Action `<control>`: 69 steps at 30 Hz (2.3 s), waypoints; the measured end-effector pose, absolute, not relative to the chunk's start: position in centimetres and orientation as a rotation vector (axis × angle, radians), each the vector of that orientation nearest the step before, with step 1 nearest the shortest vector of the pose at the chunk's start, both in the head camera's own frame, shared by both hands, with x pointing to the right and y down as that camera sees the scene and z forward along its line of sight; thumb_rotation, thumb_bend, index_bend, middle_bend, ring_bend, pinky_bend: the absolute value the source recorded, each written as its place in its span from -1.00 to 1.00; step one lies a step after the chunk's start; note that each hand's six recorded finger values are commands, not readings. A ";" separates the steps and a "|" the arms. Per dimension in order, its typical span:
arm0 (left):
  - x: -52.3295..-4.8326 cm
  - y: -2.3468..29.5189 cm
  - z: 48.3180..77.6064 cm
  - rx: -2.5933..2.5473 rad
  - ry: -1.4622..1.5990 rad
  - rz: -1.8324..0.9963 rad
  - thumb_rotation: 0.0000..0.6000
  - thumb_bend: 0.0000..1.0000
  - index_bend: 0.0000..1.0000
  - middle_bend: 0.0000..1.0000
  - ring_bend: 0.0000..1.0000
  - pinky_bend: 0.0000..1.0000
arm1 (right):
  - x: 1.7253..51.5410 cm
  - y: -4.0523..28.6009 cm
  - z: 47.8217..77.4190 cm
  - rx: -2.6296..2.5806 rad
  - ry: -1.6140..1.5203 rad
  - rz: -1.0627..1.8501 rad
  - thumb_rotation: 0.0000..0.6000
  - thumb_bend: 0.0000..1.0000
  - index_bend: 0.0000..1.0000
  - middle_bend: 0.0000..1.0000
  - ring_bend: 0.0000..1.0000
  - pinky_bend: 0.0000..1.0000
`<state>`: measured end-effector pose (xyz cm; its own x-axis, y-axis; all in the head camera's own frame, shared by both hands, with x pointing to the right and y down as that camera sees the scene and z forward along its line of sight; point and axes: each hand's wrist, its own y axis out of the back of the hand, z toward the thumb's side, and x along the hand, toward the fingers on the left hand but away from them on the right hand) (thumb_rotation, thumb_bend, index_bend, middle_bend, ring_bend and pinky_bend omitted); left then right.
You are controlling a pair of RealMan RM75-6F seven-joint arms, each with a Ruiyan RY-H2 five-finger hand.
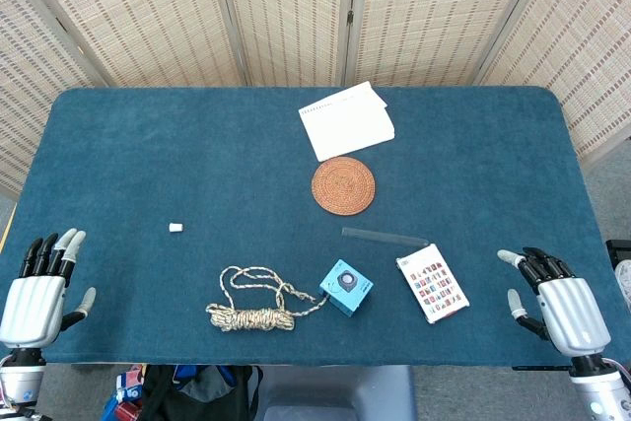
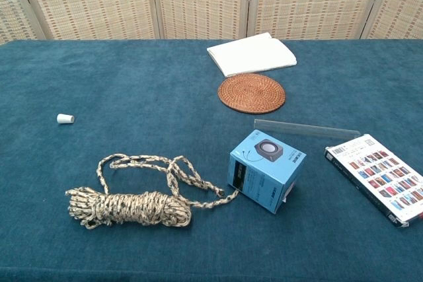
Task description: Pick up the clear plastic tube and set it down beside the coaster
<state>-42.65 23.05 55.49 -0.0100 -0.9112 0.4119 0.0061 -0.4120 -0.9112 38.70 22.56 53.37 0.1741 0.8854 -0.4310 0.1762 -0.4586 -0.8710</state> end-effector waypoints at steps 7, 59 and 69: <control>-42.6 23.0 55.5 -1.506 0.977 -1.525 1.00 -0.35 -0.96 -1.00 -1.00 -1.00 | 38.5 22.3 53.5 -1.779 -1.003 1.324 1.00 -0.04 -0.53 -0.37 -0.64 -0.50; -42.1 22.3 55.9 -1.522 0.957 -1.485 1.00 -0.35 -0.96 -1.00 -1.00 -1.00 | 20.9 7.7 68.7 -1.923 -0.569 1.387 1.00 -0.66 -0.07 1.00 1.00 1.00; -42.3 22.6 56.1 -1.530 0.955 -1.488 1.00 -0.35 -0.96 -1.00 -1.00 -1.00 | 19.2 9.1 72.0 -1.947 -0.533 1.432 1.00 -0.64 0.04 1.00 1.00 1.00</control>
